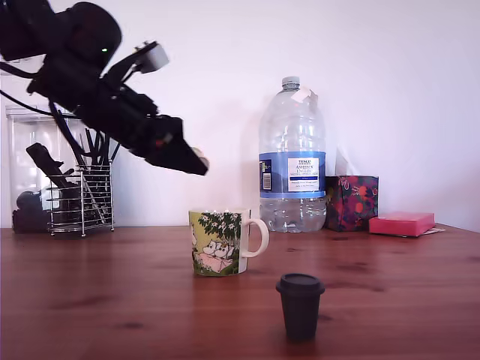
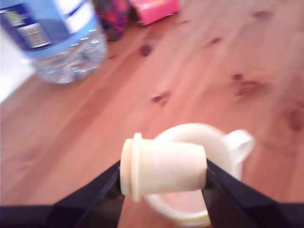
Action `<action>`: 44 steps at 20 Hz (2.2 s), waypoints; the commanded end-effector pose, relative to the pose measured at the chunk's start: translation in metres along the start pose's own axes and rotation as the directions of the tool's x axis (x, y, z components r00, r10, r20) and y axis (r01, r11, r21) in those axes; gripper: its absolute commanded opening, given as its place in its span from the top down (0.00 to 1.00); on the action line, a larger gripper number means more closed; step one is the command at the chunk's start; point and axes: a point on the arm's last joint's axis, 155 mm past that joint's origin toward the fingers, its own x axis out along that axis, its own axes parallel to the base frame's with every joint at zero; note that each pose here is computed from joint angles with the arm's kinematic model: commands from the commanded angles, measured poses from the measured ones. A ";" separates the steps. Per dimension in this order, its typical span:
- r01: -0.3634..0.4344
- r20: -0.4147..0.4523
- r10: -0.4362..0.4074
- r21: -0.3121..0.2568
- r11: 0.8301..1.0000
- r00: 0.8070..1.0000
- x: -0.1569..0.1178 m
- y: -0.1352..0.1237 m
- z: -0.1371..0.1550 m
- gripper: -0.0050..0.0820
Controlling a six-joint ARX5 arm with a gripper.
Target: Pick up the coffee capsules from the table one by one and drop them inside the nearest coffee cup
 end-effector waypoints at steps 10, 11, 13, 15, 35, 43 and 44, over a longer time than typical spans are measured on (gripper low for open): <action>0.066 -0.188 -0.094 -0.147 0.987 0.978 0.029 -0.006 -0.002 0.56; 0.075 -0.212 -0.108 -0.161 0.984 0.971 0.031 -0.007 -0.006 0.56; 0.086 -0.249 -0.131 -0.183 0.979 0.960 0.032 -0.010 -0.015 0.56; 0.091 -0.268 -0.142 -0.193 0.977 0.953 0.032 -0.013 -0.021 0.56; 0.098 -0.306 -0.144 -0.159 0.982 0.941 0.028 -0.025 -0.011 0.32; 0.060 -0.334 -0.160 -0.292 0.955 0.929 -0.007 -0.033 0.002 0.97; 0.058 -0.322 -0.152 -0.285 0.957 0.935 -0.011 -0.034 0.005 0.97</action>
